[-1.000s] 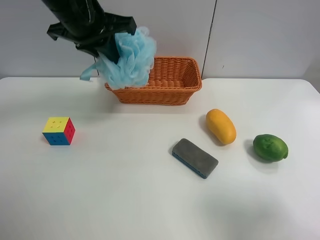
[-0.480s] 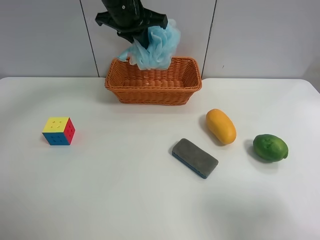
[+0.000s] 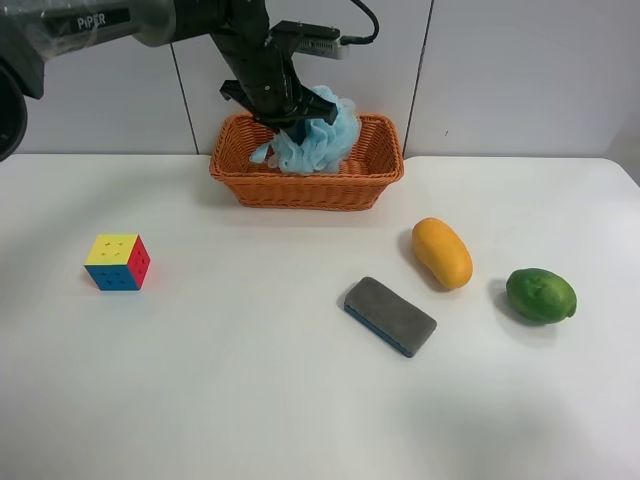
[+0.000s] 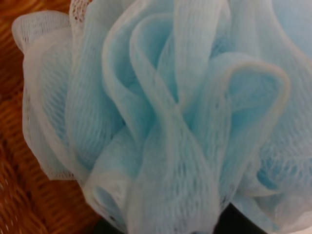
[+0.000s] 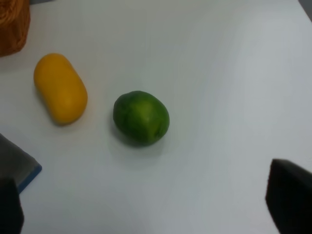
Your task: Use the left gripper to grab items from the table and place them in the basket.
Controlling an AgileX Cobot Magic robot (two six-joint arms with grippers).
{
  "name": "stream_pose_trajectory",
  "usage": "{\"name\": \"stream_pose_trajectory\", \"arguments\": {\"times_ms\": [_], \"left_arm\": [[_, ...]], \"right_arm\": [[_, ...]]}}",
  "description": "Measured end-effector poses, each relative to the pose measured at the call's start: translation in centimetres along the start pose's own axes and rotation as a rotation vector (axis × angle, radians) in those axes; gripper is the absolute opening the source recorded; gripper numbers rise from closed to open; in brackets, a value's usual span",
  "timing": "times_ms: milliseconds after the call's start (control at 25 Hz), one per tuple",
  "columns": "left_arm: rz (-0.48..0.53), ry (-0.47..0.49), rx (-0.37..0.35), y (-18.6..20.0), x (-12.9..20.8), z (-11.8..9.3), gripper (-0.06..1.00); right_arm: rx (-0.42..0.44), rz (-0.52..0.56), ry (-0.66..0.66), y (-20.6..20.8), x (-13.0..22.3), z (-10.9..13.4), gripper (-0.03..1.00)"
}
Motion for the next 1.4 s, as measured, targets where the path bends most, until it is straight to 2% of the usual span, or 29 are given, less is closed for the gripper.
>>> {"name": "stream_pose_trajectory", "arguments": {"times_ms": [80, 160, 200, 280, 360, 400, 600, 760, 960, 1160, 1280, 1400], "left_arm": [[-0.016, -0.008, 0.002, 0.0, -0.3, 0.0, 0.15], [-0.023, -0.006, 0.009, 0.0, -0.4, -0.1, 0.27], [-0.028, -0.004, 0.011, 0.0, -0.5, -0.2, 0.42], [-0.038, -0.002, 0.012, 0.0, -0.7, -0.2, 0.78], [-0.040, 0.006, 0.019, 0.1, -0.7, -0.2, 0.92], [-0.039, 0.010, 0.023, 0.1, -0.7, -0.3, 0.95], [-0.040, 0.018, 0.035, 1.9, -1.1, -0.5, 0.99], [0.000, 0.034, 0.038, 5.6, -1.1, -0.7, 0.99], [0.073, 0.020, 0.008, 11.5, -0.2, -0.3, 0.99], [0.013, -0.033, -0.001, 16.7, -0.7, 0.3, 0.99], [0.014, -0.057, -0.002, 19.7, 0.9, 0.2, 0.99], [0.072, -0.064, -0.001, 21.8, 4.9, 0.2, 0.99]], "right_arm": [[0.000, 0.000, 0.000, 0.0, 0.0, 0.0, 0.99], [0.000, 0.000, 0.000, 0.0, 0.0, 0.0, 0.99], [0.000, 0.000, 0.000, 0.0, 0.0, 0.0, 0.99], [0.000, 0.000, 0.000, 0.0, 0.0, 0.0, 0.99], [0.000, 0.000, 0.000, 0.0, 0.0, 0.0, 0.99], [0.000, 0.000, 0.000, 0.0, 0.0, 0.0, 0.99], [0.000, 0.000, 0.000, 0.0, 0.0, 0.0, 0.99], [0.000, 0.000, 0.000, 0.0, 0.0, 0.0, 0.99], [0.000, 0.000, 0.000, 0.0, 0.0, 0.0, 0.99], [0.000, 0.000, 0.000, 0.0, 0.0, 0.0, 0.99], [0.000, 0.000, 0.000, 0.0, 0.0, 0.0, 0.99], [0.000, 0.000, 0.000, 0.0, 0.0, 0.0, 0.99]]}}
Point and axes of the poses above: a point on each arm's last joint axis where the gripper is mounted, y pointing back along that axis away from the gripper, z along the wrist's bending axis when the last joint is at zero, x = y × z, the point moved 8 cm from there along -y, pointing out along that axis toward the gripper, and after that the axes turned 2 degrees about y, right-handed, at the moved point
